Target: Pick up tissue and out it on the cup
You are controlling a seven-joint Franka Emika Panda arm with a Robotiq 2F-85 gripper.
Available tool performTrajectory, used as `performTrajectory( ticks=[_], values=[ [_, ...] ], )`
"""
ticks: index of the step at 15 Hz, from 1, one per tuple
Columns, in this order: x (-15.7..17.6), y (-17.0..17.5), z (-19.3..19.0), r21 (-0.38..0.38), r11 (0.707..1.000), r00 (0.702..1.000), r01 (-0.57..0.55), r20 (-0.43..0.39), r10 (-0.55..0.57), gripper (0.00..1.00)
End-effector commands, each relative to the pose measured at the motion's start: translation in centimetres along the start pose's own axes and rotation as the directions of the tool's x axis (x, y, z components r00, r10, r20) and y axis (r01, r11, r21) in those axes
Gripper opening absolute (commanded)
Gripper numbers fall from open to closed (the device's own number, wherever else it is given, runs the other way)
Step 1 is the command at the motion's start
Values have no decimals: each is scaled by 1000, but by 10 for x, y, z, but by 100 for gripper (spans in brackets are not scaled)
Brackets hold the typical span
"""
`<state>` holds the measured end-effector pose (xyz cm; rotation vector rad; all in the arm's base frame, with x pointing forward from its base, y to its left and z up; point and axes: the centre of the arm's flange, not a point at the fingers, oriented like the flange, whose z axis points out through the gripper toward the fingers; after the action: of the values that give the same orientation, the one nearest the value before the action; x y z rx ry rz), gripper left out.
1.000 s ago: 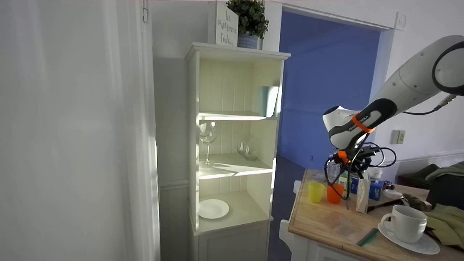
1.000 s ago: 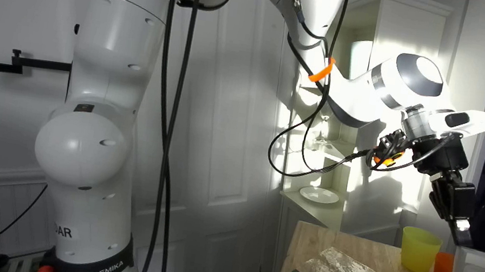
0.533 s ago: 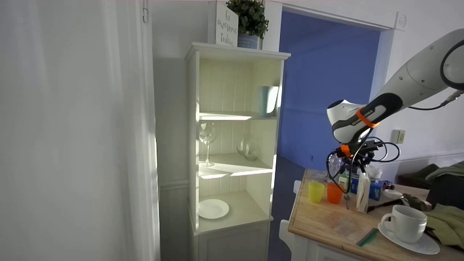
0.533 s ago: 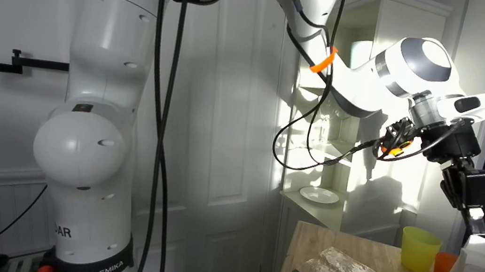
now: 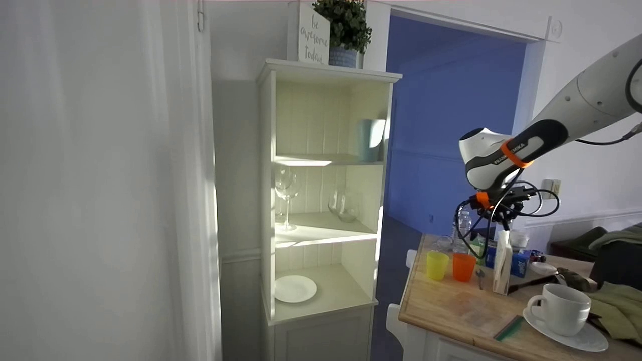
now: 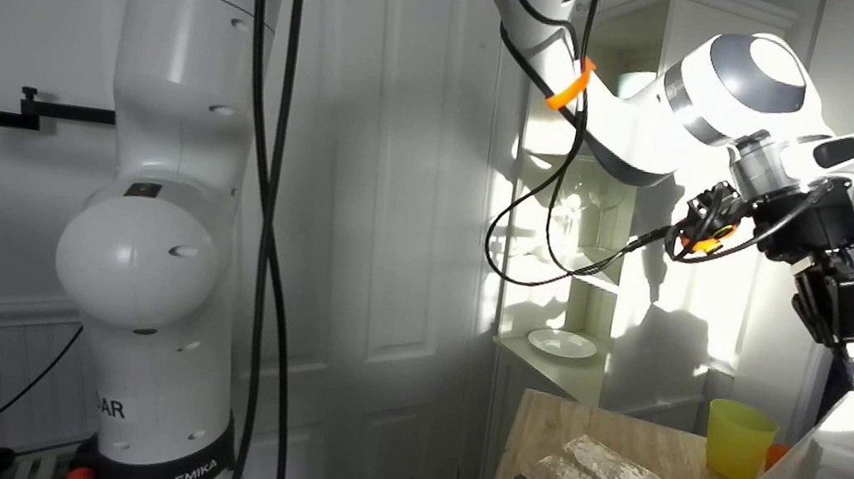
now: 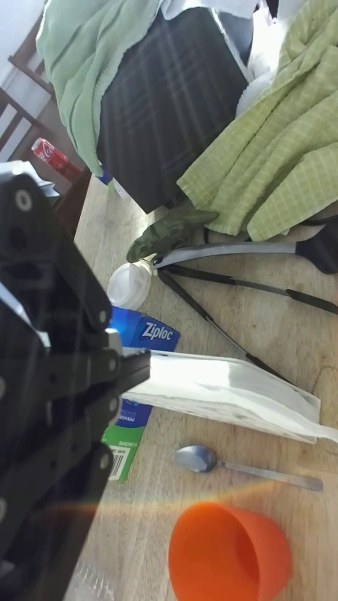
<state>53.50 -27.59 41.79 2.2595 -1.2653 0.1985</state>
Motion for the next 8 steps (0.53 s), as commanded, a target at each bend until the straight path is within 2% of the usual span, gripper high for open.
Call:
performTrajectory(
  ticks=[1, 8],
  values=[
    [-4, 5, -1, 7, 1000, 1000, 2, 3, -2, 0],
    [-10, -5, 9, -8, 1000, 1000, 22, 22, -22, 0]
  ],
)
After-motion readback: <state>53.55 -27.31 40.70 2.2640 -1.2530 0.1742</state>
